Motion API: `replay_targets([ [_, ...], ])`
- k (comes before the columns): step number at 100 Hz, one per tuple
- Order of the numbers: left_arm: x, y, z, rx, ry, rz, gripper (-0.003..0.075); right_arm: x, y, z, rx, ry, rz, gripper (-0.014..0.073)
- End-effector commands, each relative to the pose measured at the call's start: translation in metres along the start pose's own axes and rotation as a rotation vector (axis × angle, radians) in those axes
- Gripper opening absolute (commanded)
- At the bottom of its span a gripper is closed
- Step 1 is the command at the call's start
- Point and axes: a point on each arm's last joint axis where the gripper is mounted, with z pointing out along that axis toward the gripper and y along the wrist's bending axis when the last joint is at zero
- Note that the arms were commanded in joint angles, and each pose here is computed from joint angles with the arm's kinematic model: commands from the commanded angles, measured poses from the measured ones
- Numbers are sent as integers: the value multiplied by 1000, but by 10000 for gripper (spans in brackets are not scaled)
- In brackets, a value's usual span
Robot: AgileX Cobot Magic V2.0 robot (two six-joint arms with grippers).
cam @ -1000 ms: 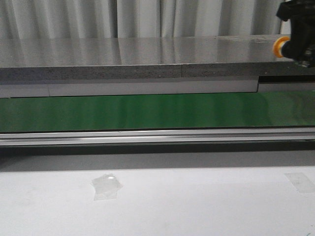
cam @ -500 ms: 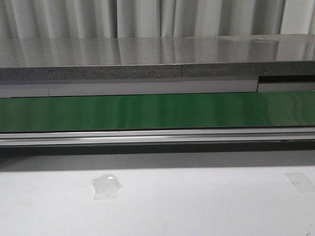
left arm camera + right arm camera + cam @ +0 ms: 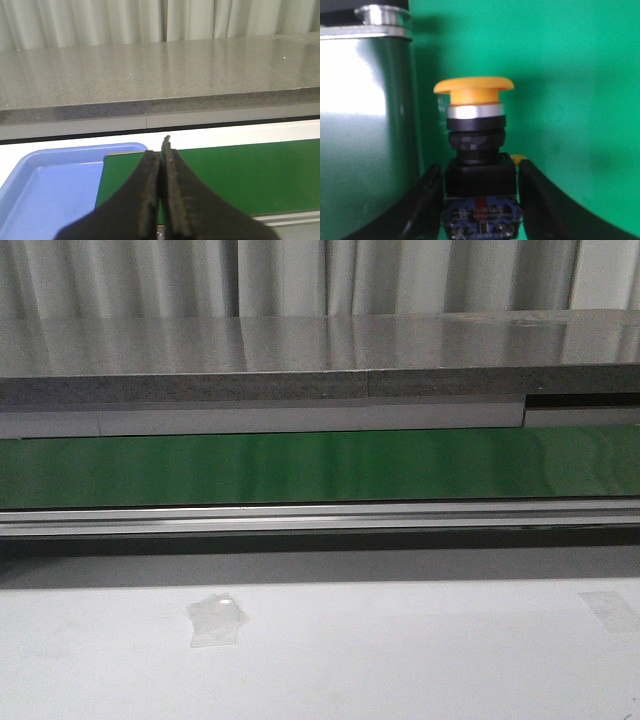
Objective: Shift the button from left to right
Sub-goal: 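Place the button into the green tray and open the right gripper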
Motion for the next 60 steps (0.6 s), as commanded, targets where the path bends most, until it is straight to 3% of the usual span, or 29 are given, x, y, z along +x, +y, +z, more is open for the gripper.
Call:
replay_targets([
  [1,-15,1,-1,-9,-92,-7,-20,-12,-7,-23,39,-100,-11,290],
  [30,-15,1,-1,-9,-92,-7,-20,-9,-6,-12,26,-61,-11,301],
  [60,-15,1,-1,-9,-92,-7,-20,-9,-6,-11,25,-55,-10,470],
])
